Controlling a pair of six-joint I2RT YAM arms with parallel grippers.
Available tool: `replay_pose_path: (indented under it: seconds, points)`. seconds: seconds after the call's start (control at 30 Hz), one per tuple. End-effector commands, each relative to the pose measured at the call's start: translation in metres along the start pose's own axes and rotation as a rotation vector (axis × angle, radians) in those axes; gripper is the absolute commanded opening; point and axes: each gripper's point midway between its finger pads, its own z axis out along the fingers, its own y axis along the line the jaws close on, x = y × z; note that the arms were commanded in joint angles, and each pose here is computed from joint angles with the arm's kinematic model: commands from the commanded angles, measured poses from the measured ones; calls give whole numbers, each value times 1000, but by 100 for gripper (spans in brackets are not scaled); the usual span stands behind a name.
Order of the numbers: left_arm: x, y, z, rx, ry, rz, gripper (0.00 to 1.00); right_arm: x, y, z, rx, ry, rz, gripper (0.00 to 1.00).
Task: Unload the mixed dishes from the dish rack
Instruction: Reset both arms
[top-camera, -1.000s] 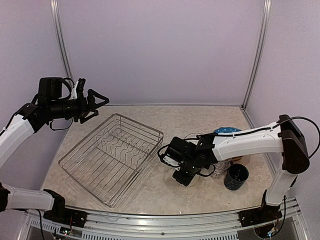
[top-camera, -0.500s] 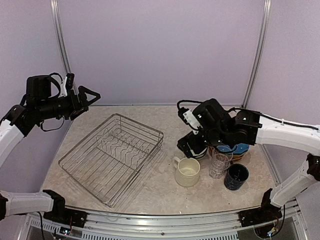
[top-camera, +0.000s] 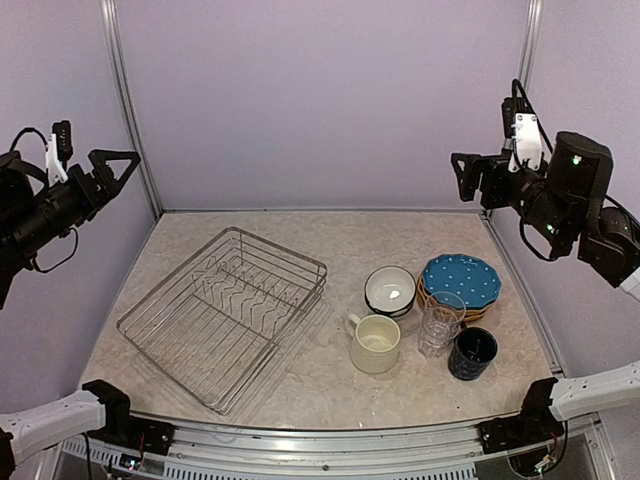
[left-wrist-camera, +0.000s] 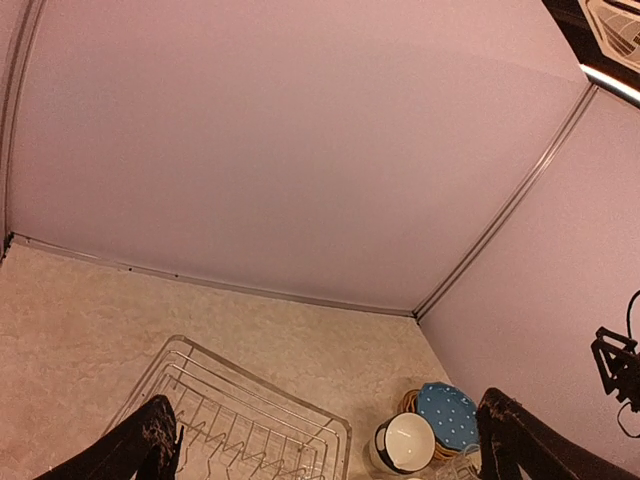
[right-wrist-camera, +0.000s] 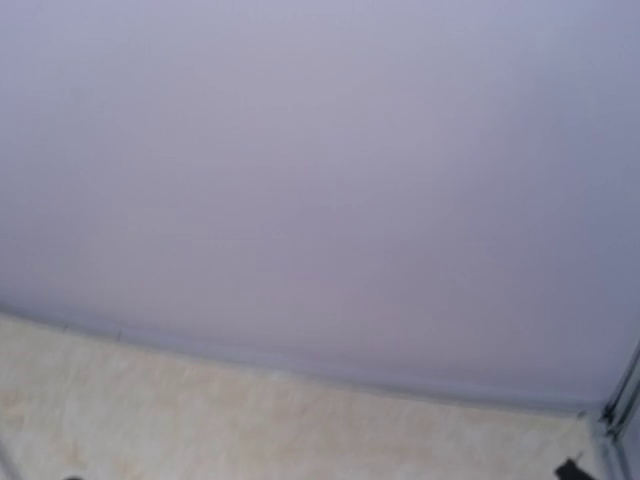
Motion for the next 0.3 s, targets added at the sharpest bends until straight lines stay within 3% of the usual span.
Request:
replay_pose_path:
  seconds: [0.0, 0.27]
  points:
    - [-24, -2, -22, -21, -112, 46, 99, -38, -22, -15, 69, -110, 14, 100]
    - [-27, -4, -33, -19, -130, 57, 99, -45, -32, -27, 74, -139, 51, 100]
